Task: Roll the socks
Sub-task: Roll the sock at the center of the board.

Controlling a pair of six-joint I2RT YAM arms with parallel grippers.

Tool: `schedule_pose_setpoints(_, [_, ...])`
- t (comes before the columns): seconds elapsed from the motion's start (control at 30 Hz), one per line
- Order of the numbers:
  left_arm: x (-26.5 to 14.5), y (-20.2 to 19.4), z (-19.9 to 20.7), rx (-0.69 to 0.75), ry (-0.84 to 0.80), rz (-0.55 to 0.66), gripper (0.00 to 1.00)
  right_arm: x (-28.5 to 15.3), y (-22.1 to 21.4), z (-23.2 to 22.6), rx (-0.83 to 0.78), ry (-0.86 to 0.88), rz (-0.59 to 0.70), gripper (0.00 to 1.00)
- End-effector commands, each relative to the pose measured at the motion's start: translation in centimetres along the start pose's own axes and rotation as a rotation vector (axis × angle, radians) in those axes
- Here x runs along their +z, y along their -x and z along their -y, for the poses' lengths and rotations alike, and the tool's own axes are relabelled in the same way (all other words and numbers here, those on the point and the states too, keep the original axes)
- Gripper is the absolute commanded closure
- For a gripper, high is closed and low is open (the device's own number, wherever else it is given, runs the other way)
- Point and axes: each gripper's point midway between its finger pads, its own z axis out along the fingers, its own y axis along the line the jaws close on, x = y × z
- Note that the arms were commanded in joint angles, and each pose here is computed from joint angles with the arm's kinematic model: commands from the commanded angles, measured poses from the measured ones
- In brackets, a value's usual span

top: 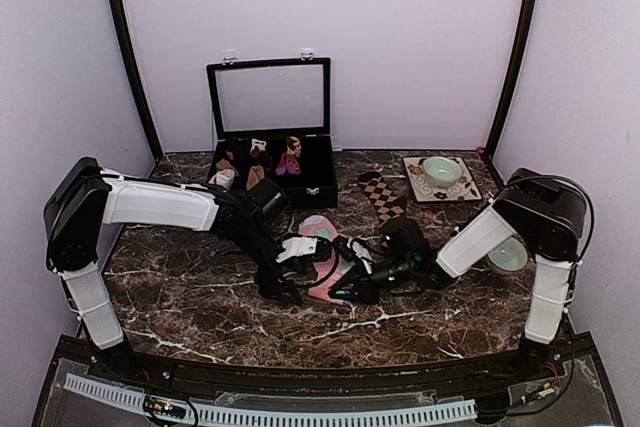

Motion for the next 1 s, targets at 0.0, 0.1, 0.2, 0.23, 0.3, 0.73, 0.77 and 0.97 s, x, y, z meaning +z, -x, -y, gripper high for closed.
schedule_pose_setpoints(0.0, [1.7,0.6,0.9,0.142,0.038,-0.03,0.15,-0.4,-9.7,1.8,0.364,-0.087,-0.295,1.0])
schedule_pose_setpoints(0.1, [2.5,1.1,1.4,0.183,0.04,-0.016,0.15,-0.6,-9.9,2.1,0.436,-0.094,-0.298,1.0])
schedule_pose_setpoints(0.2, [2.9,1.5,1.1,0.213,0.055,-0.003,0.17,-0.8,-10.5,2.2,0.522,-0.088,-0.296,1.0])
schedule_pose_setpoints(0.23, [3.0,1.6,0.8,0.221,0.062,-0.003,0.18,-0.8,-10.6,2.2,0.545,-0.083,-0.292,1.0])
schedule_pose_setpoints(0.3, [3.3,1.7,0.5,0.238,0.069,-0.007,0.2,-0.8,-10.9,2.2,0.587,-0.074,-0.297,1.0])
schedule_pose_setpoints(0.73, [5.4,2.1,-1.5,0.248,0.097,-0.047,0.44,-0.8,-11.6,2.3,0.641,-0.066,-0.315,1.0])
schedule_pose_setpoints(0.77, [5.5,2.2,-1.6,0.249,0.091,-0.05,0.49,-0.8,-11.5,2.3,0.64,-0.066,-0.314,1.0])
schedule_pose_setpoints(0.97, [6.8,0.9,-1.2,0.199,-0.008,-0.129,0.88,-1.1,-10.7,2.5,0.593,-0.085,-0.293,0.99])
